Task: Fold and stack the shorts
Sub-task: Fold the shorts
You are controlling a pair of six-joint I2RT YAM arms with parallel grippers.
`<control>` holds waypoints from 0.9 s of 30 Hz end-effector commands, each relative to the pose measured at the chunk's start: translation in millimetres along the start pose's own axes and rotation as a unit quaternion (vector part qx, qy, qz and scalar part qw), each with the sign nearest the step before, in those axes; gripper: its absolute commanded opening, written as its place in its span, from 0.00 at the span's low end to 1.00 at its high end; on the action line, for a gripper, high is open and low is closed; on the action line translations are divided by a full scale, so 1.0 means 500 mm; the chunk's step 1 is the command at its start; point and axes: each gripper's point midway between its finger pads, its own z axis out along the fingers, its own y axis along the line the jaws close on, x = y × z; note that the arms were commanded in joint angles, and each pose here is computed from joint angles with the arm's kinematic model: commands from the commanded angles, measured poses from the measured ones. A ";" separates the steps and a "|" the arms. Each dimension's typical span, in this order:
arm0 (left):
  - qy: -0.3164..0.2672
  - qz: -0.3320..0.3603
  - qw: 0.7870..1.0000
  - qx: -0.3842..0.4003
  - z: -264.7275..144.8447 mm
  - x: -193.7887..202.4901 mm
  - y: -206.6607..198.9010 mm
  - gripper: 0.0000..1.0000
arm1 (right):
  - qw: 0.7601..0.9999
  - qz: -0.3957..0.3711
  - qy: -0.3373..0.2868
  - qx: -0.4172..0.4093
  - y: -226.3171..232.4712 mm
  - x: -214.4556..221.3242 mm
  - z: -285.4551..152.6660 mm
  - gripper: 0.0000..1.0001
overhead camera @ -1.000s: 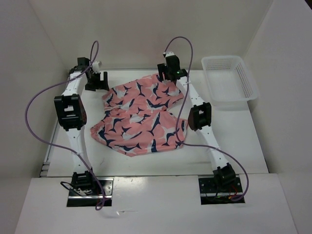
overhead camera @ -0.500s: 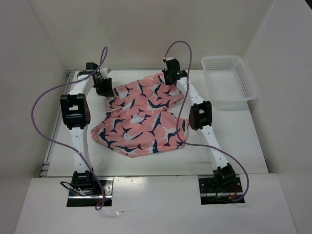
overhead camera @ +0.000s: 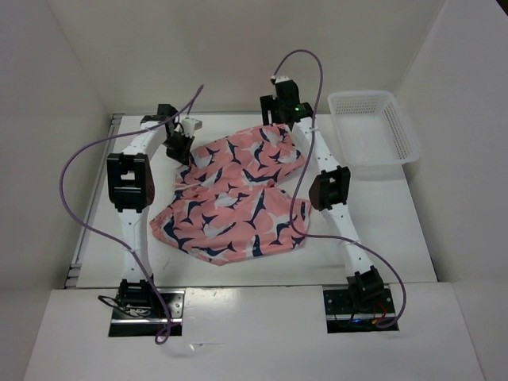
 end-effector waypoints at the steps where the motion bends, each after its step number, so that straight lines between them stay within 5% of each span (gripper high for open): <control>1: 0.068 0.076 0.995 0.016 -0.009 0.056 -0.039 0.00 | 0.997 0.005 -0.064 0.044 -0.037 -0.055 0.009 0.88; 5: 0.080 0.098 0.990 0.066 -0.005 0.077 -0.090 0.00 | 0.997 0.019 -0.044 0.059 -0.054 0.008 0.081 0.87; 15: 0.056 0.042 0.996 0.050 -0.010 0.060 -0.087 0.00 | 0.993 0.014 0.090 0.077 -0.112 0.152 0.070 0.84; 18: 0.054 0.034 0.997 0.043 -0.009 0.057 -0.083 0.00 | 0.993 0.004 0.107 0.047 -0.093 0.180 0.084 0.57; 19: 0.054 0.034 0.997 0.043 -0.009 0.057 -0.083 0.00 | 0.992 0.004 0.119 0.040 -0.088 0.198 0.087 0.19; 20: 0.054 0.030 0.998 0.027 -0.008 0.055 -0.073 0.00 | 0.993 0.005 0.114 0.040 -0.088 0.190 0.085 0.03; 23: 0.018 0.031 0.999 -0.038 -0.041 0.006 -0.034 0.00 | 0.996 0.009 0.082 0.016 -0.071 0.138 0.071 0.00; 27: -0.081 0.051 0.985 -0.142 -0.143 -0.122 0.023 0.00 | 0.997 0.000 -0.066 -0.031 -0.040 -0.091 -0.037 0.00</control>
